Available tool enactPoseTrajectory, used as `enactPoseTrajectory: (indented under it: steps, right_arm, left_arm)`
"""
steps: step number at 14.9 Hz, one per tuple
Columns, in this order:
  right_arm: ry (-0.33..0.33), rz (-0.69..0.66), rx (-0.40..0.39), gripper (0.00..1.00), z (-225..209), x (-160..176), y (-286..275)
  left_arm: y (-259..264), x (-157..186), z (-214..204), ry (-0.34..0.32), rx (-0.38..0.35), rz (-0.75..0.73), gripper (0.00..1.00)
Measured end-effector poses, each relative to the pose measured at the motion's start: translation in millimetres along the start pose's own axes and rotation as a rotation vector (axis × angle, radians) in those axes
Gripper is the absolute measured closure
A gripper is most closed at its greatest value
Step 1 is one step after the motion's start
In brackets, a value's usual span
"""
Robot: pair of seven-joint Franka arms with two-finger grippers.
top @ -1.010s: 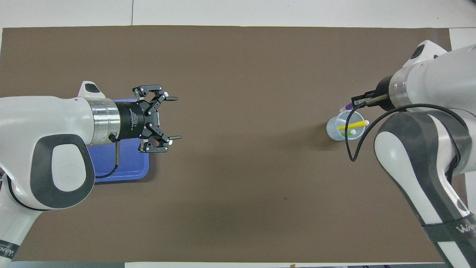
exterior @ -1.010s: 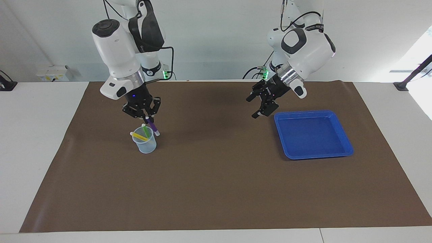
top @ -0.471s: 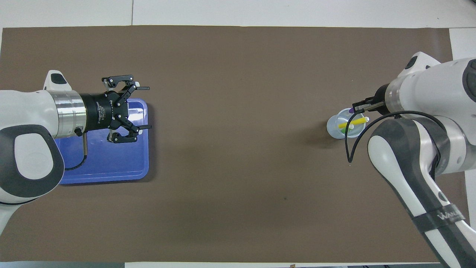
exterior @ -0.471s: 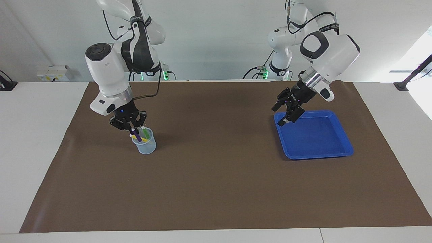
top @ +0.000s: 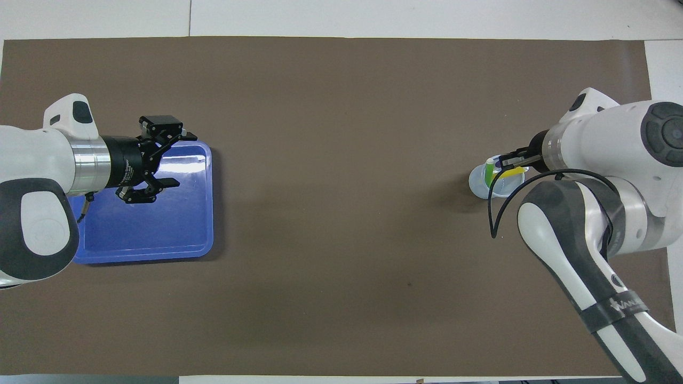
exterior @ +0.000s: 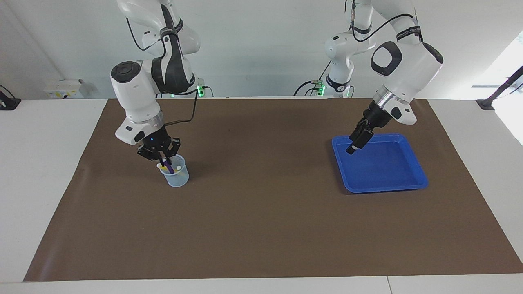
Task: Transfer and insert pens with both arms
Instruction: 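Release the purple pen into the cup and withdraw both grippers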
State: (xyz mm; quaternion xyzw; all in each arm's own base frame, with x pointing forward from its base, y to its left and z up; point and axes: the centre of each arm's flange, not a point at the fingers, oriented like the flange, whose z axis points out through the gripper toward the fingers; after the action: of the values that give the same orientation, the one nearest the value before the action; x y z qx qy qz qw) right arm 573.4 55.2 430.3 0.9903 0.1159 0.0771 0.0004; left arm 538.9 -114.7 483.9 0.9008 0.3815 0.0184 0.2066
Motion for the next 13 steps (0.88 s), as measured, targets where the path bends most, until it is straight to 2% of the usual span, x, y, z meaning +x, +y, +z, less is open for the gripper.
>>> enactPoseTrajectory:
  steps: [2, 3, 6, 8, 10, 13]
  right_arm:
    - [0.005, 0.000, -0.001, 0.45, -0.4, 0.5, 0.1]
    - [0.007, 0.000, -0.001, 0.35, -0.7, 0.8, 0.1]
    - [0.018, 0.000, -0.003, 0.03, -5.8, 3.7, 0.5]
    - [0.035, 0.003, -0.005, 0.00, -15.5, 8.9, 1.9]
    - [0.033, 0.022, -0.006, 0.00, -30.1, 13.9, 6.1]
    - [0.009, 0.082, -0.007, 0.00, -69.3, 22.2, 18.2]
  left_arm:
    - [-5.3, 10.7, -5.3, 0.037, 0.070, 0.270, 0.00]
    - [-6.9, 15.8, -10.0, 0.030, 0.113, 0.380, 0.00]
    - [2.3, 35.6, -40.7, 0.009, 0.236, 0.555, 0.00]
    - [16.5, 43.4, -63.5, 0.017, 0.310, 0.613, 0.00]
    - [30.2, 45.0, -83.7, 0.015, 0.345, 0.632, 0.00]
    - [35.1, 37.6, -113.9, -0.031, 0.398, 0.659, 0.00]
